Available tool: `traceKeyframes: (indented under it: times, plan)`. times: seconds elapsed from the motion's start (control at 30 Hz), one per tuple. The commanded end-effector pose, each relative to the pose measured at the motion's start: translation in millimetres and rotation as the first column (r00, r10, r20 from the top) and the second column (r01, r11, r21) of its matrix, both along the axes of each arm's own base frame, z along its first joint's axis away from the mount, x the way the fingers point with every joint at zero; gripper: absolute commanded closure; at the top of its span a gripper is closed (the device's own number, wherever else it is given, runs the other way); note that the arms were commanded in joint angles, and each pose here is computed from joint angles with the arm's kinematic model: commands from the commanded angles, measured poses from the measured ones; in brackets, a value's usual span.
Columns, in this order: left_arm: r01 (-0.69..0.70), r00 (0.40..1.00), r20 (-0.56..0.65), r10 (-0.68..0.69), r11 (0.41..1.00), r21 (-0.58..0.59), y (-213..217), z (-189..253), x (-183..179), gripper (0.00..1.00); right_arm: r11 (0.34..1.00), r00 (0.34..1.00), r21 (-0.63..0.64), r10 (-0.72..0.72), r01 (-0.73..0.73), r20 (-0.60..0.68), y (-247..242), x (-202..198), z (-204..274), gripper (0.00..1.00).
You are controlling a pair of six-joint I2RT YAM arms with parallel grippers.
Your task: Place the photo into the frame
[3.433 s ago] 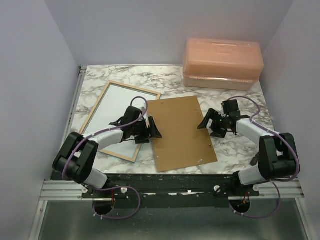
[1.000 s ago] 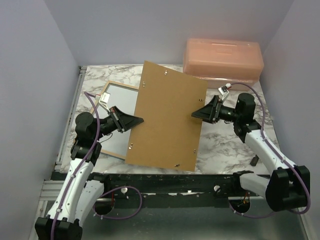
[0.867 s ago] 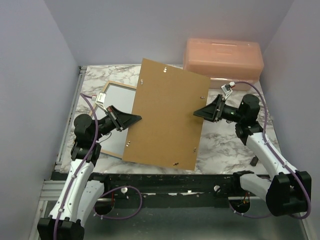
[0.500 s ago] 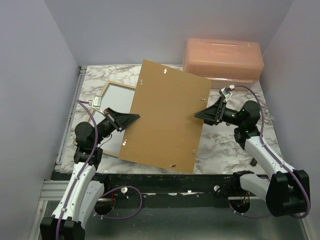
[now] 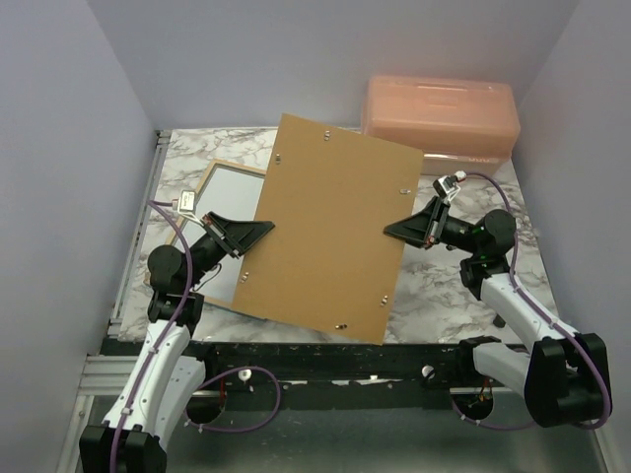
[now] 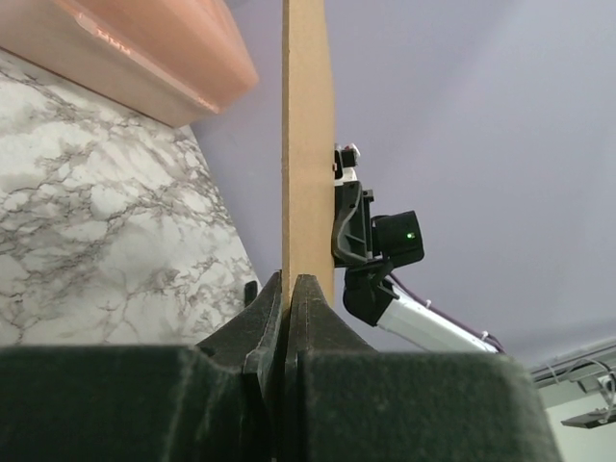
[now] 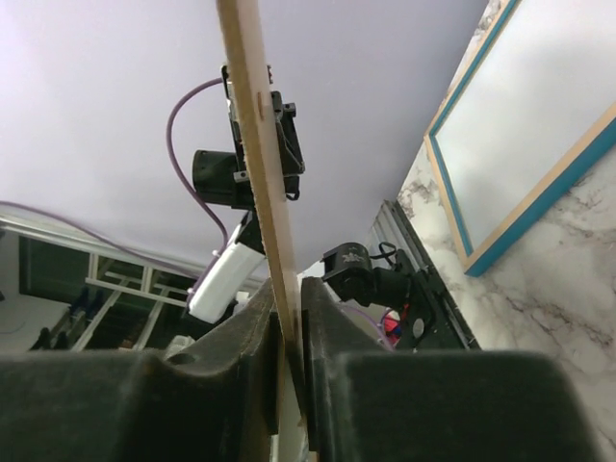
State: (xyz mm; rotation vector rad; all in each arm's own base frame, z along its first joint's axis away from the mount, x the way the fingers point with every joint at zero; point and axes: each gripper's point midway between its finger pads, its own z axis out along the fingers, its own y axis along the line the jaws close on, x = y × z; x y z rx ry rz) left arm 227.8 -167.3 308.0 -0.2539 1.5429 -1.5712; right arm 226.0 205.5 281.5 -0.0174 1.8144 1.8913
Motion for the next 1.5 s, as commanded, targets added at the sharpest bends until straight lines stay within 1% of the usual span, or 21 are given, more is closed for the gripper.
traceKeyframes:
  times: [0.0, 0.03, 0.13, 0.17, 0.23, 0.27, 0.3, 0.33, 0.37, 0.43, 0.53, 0.67, 0.77, 0.83, 0.93, 1.0, 1.03, 1.17, 1.27, 1.37, 1.47]
  plan:
    - [-0.033, 0.999, 0.032, 0.032, 0.999, 0.021, 2.9, -2.8, 8.8, 1.0, 1.0, 0.998, -0.002, 0.015, -0.015, 0.065, 3.2, -5.8, 14.4, 0.91]
    - [-0.033, 0.999, 0.025, 0.033, 0.999, 0.03, 2.8, -5.8, 9.9, 1.0, 1.0, 0.997, -0.006, 0.013, -0.013, 0.07, 3.1, -5.4, 14.8, 0.99]
    - [-0.03, 1.0, -0.005, 0.031, 0.997, 0.077, 1.9, -17.0, 12.3, 1.0, 1.0, 0.997, -0.024, 0.006, -0.004, 0.074, 3.1, -2.9, 16.1, 1.0]
    - [-0.029, 0.999, -0.019, 0.031, 0.995, 0.095, 1.7, -21.3, 12.9, 0.94, 0.999, 0.997, -0.036, 0.002, 0.0, 0.075, 3.1, -1.6, 15.9, 1.0]
    - [-0.029, 0.997, -0.062, 0.038, 0.989, 0.142, 2.4, -33.7, 15.0, 0.7, 0.997, 0.998, -0.076, -0.026, 0.03, 0.059, 2.2, 5.5, 12.1, 1.0]
    - [-0.029, 0.995, -0.085, 0.044, 0.984, 0.174, 3.0, -40.9, 15.8, 0.55, 0.993, 0.998, -0.106, -0.046, 0.05, 0.046, 1.6, 10.4, 10.3, 1.0]
    - [-0.028, 0.994, -0.1, 0.05, 0.979, 0.202, 3.8, -47.4, 16.7, 0.46, 0.986, 0.997, -0.149, -0.073, 0.077, 0.032, 0.0, 15.9, 7.1, 1.0]
    - [-0.026, 0.991, -0.125, 0.056, 0.971, 0.236, 4.9, -55.1, 17.3, 0.4, 0.978, 0.995, -0.186, -0.1, 0.1, 0.006, -2.0, 20.0, 2.2, 1.0]
    - [-0.022, 0.987, -0.146, 0.062, 0.964, 0.265, 6.1, -61.4, 18.0, 0.33, 0.97, 0.993, -0.213, -0.119, 0.12, 0.017, -3.7, 23.7, 3.7, 1.0]
    - [-0.005, 0.979, -0.19, 0.074, 0.94, 0.34, 9.1, -77.2, 18.6, 0.27, 0.948, 0.987, -0.279, -0.162, 0.153, -0.009, -8.4, 30.7, -0.2, 1.0]
    - [0.063, 0.959, -0.276, 0.065, 0.901, 0.43, 11.2, -100.5, 16.1, 0.22, 0.899, 0.977, -0.395, -0.213, 0.188, -0.018, -17.5, 39.3, -5.3, 1.0]
    - [0.091, 0.923, -0.357, 0.147, 0.816, 0.571, 25.5, -132.9, 14.8, 0.19, 0.787, 0.943, -0.545, -0.331, 0.289, 0.023, -40.5, 52.8, -6.9, 1.0]
    - [0.12, 0.896, -0.397, 0.199, 0.752, 0.648, 31.9, -156.5, 12.8, 0.19, 0.705, 0.913, -0.611, -0.401, 0.361, 0.076, -57.6, 59.4, -1.2, 1.0]
    - [0.155, 0.885, -0.413, 0.213, 0.701, 0.696, 30.5, -170.0, 10.2, 0.2, 0.674, 0.901, -0.628, -0.422, 0.389, 0.105, -63.6, 61.5, 4.2, 1.0]
    - [0.22, 0.867, -0.434, 0.244, 0.594, 0.774, 26.8, -191.6, 6.6, 0.22, 0.641, 0.886, -0.645, -0.444, 0.416, 0.131, -70.5, 62.9, 11.1, 1.0]
    - [0.274, 0.846, -0.465, 0.263, 0.533, 0.8, 24.2, -208.3, 4.6, 0.23, 0.623, 0.878, -0.652, -0.454, 0.432, 0.148, -74.2, 63.7, 15.3, 1.0]
    - [0.293, 0.839, -0.475, 0.267, 0.513, 0.807, 22.9, -214.3, 4.4, 0.26, 0.612, 0.874, -0.659, -0.461, 0.438, 0.153, -76.4, 64.0, 15.5, 1.0]
    - [0.334, 0.826, -0.492, 0.273, 0.466, 0.819, 17.5, -236.0, 5.7, 0.37, 0.579, 0.861, -0.675, -0.478, 0.457, 0.174, -83.1, 63.7, 19.4, 1.0]
    - [0.379, 0.81, -0.521, 0.271, 0.437, 0.816, 13.4, -250.3, 3.4, 0.42, 0.563, 0.855, -0.681, -0.484, 0.468, 0.187, -86.3, 62.8, 22.2, 1.0]
    - [0.419, 0.799, -0.535, 0.273, 0.386, 0.822, 9.6, -261.6, 1.4, 0.46, 0.549, 0.85, -0.689, -0.488, 0.474, 0.196, -89.4, 62.8, 25.5, 1.0]
    - [0.446, 0.798, -0.551, 0.242, 0.378, 0.811, -1.2, -267.1, -0.6, 0.5, 0.533, 0.84, -0.688, -0.497, 0.492, 0.215, -92.5, 63.1, 32.8, 1.0]
